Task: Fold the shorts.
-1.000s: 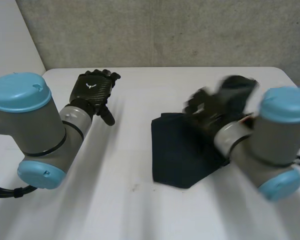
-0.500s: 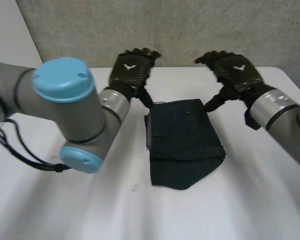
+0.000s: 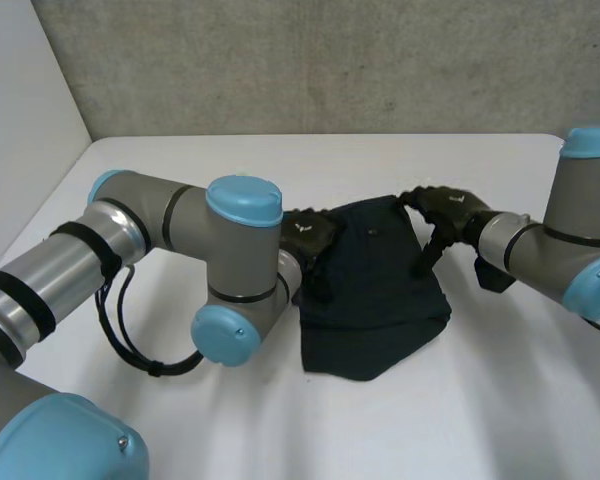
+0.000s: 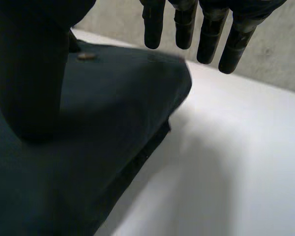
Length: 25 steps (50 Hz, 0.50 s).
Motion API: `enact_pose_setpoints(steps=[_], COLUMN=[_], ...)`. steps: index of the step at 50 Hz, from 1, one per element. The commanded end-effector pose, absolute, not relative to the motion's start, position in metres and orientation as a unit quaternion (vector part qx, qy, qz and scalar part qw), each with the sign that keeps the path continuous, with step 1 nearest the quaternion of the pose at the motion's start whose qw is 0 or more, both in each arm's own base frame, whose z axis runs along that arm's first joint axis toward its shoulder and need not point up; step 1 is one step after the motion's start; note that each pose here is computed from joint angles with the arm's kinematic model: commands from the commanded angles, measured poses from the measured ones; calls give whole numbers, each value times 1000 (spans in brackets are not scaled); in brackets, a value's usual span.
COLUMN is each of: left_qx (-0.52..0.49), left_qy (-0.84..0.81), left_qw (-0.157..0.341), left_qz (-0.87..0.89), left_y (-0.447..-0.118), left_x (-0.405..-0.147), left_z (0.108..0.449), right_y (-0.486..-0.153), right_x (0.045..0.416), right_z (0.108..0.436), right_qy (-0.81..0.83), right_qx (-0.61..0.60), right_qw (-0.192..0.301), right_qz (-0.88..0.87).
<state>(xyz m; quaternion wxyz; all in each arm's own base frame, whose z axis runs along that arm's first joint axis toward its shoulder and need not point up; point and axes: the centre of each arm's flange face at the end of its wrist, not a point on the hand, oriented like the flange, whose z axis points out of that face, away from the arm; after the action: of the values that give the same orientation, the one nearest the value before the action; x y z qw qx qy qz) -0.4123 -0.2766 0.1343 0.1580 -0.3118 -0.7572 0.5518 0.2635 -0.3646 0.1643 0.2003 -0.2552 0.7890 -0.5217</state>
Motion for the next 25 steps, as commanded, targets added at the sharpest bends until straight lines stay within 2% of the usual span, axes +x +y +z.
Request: enact_pose_setpoints(steps=[1,9,15,17,19,20,23,25], left_qx=[-310,-328,-337,-334,-325,-315,-300,-282], left_qy=[-790,-810,-813,-806,-796,-785,-769,-752], left_qw=[115,79,83,89,97,105,114,125], left_qz=[517,479,467,480,501,523,553,582], left_y=[-273,-264,-256,-255,-256,-256,-255,-252], left_x=[-397,-386,-387,-389,-388,-387,-382,-374], left_z=[129,123,122,137,160,184,218,252], right_y=[-363,-363,-358,-353,-346,-344,-339,-338], right_x=[263,263,270,276,281,282,279,275], right_z=[142,130,139,150,178,186,224,246], right_qy=[796,788,775,766,746,741,723,714], right_qx=[-299,-341,-358,-364,-366,-365,-339,-312], right_qw=[170,141,138,140,143,144,143,139], right_qz=[-498,-494,-502,-511,-537,-546,-584,-611])
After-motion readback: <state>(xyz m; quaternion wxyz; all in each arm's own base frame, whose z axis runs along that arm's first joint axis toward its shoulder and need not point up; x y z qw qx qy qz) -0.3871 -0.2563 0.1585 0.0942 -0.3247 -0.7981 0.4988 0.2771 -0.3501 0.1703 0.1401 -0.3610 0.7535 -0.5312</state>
